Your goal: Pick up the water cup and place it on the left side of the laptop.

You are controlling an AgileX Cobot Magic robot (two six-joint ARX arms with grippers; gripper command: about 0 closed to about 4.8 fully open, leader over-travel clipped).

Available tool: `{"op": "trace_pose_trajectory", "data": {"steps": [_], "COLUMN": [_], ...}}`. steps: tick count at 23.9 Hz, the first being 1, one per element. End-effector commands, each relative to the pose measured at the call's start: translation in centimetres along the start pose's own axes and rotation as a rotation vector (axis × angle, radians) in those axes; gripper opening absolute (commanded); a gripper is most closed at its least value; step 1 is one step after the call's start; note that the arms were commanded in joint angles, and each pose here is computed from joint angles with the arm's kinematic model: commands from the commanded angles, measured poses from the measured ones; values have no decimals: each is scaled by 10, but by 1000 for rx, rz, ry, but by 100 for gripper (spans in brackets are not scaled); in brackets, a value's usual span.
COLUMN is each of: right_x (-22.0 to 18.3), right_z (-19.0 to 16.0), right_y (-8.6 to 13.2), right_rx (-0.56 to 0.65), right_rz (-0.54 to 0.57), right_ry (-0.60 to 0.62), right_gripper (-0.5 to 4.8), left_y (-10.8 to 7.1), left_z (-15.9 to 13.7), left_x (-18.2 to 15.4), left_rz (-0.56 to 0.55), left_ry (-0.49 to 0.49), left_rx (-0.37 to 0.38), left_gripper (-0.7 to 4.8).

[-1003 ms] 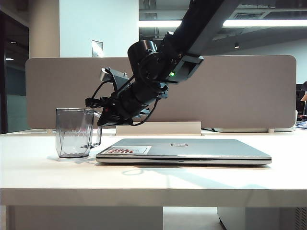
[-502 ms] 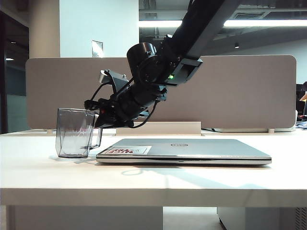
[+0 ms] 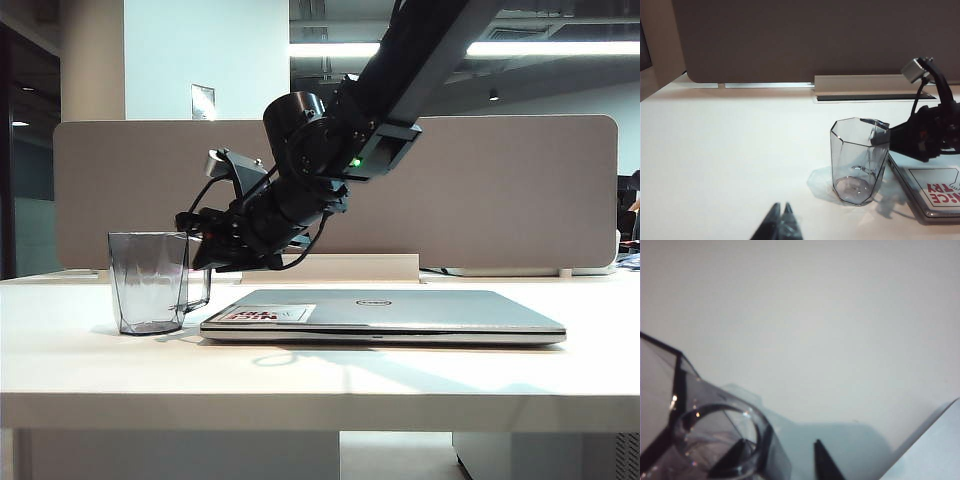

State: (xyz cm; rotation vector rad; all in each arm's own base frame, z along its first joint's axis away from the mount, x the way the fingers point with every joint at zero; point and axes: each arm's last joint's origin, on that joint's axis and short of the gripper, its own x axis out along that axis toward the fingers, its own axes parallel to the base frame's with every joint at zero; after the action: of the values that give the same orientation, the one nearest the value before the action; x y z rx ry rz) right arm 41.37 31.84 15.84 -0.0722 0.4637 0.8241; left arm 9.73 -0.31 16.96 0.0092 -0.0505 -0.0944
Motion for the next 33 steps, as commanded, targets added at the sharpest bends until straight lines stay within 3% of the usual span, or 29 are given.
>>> {"op": "trace_pose_trajectory", "data": {"steps": [1,12,21,23,25,33], "right_x": [-12,-20,-37,-45,-62,-125], "right_z": [17,17,29,37,53,99], "right_y": [5,8,5,5,9,24], "right_rx": [-15,-27,-79,-78,-78,-81], "right_rz": [3,-23,-183,-203,-204,-193], "right_ry": [-11,79,126,118,113,87], "right_gripper": [213,212,205,151,-10,-7], "left_y": [0,0,0,0,0,1], "left_z": [3,3,3,2,0,7], "left_x": [0,0,0,0,0,-1], "left_rz": [-1,-1,-1,0,3,45], "left_ry": [-17,-17,-15,-10,11,33], "left_rx": [2,2,-2,-26,-73,-77], "left_gripper": [-6,-6,-6,-6,-6,-6]}}
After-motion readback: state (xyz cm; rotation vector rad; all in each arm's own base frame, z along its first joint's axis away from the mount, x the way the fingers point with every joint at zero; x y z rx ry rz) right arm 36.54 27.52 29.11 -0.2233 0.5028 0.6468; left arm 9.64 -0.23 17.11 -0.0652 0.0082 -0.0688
